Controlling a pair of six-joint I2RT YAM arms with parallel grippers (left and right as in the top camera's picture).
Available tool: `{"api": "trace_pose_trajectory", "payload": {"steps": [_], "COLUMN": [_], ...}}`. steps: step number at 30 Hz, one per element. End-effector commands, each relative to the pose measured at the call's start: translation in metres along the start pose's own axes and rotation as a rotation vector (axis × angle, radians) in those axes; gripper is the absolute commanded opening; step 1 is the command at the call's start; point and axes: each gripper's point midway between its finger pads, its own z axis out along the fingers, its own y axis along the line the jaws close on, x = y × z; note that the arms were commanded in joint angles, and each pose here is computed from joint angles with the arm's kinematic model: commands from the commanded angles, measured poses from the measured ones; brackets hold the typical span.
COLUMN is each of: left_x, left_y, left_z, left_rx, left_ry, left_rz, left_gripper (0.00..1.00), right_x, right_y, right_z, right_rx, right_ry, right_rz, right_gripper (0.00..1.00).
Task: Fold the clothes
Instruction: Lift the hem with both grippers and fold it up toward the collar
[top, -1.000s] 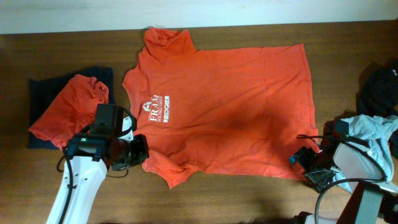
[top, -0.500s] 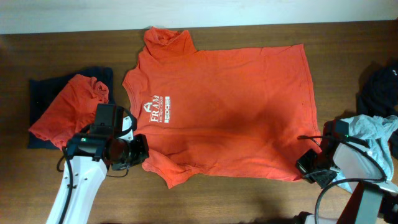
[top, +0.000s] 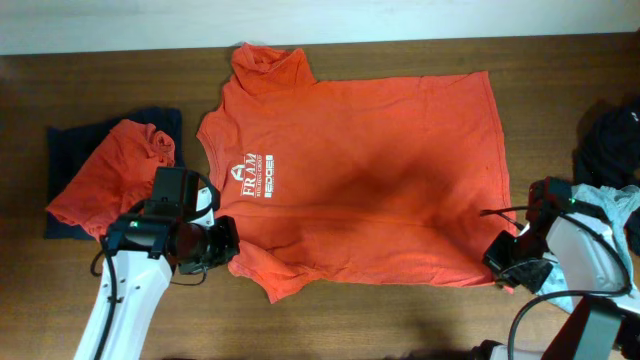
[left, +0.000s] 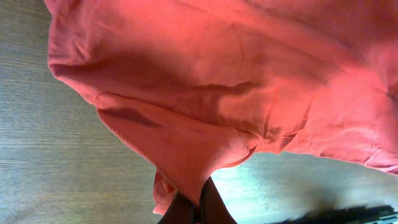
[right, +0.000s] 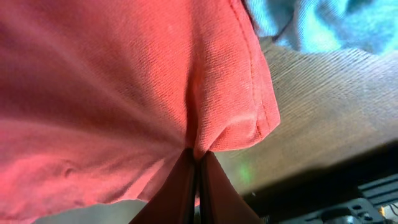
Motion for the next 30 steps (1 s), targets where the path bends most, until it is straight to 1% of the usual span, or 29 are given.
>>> {"api": "trace_pose_trajectory", "payload": {"steps": [1,5,9,13,16,21,24,30], "left_x": [-0.020,-0.038,-0.056,-0.067,-0.074,-0.092,-0.101,-0.114], "left_y": [-0.015,-0.022,-0.030,-0.035,-0.032,-0.027,-0.030,-0.031], "left_z": [-0.022,-0.040,-0.054,-0.057,-0.058,-0.063,-0.065,-0.056], "left_rx": [0.032,0.025,0.029,0.045,0.024,-0.023,-0.020,-0.031], "left_ry": [-0.076,-0.150,-0.226,-0.271,-0.300,-0.381,-0.417,-0.427], "left_rz": [0.062,0.085,0.119,0.134,0.135,0.136,0.149,0.172], "left_gripper": [0.01,0.00,0.01,0.01,0.00,0.00,0.01,0.01], "right_x": [-0.014,-0.022,-0.032,-0.039,-0.045,-0.064,-0.075,-0.096], "right_y": [0.009,0.017,0.034,0.054,0.061,0.077,0.084,0.096], "right_z": [-0.017,-0.026,-0.033,-0.038,-0.040,-0.049,-0.054,-0.060], "right_rx": [-0.037,-0.071,-0.156,-0.261,-0.297,-0.376,-0.407,-0.459], "right_ry": [-0.051,-0.079,-0.111,-0.133,-0.155,-0.228,-0.275,-0.346], "right_rz": [-0.035,-0.038,-0.048,-0.063,-0.067,-0.083,-0.068,-0.071], "right_gripper": [0.04,0.04,0.04,0.04,0.04,0.04,0.04,0.04]}}
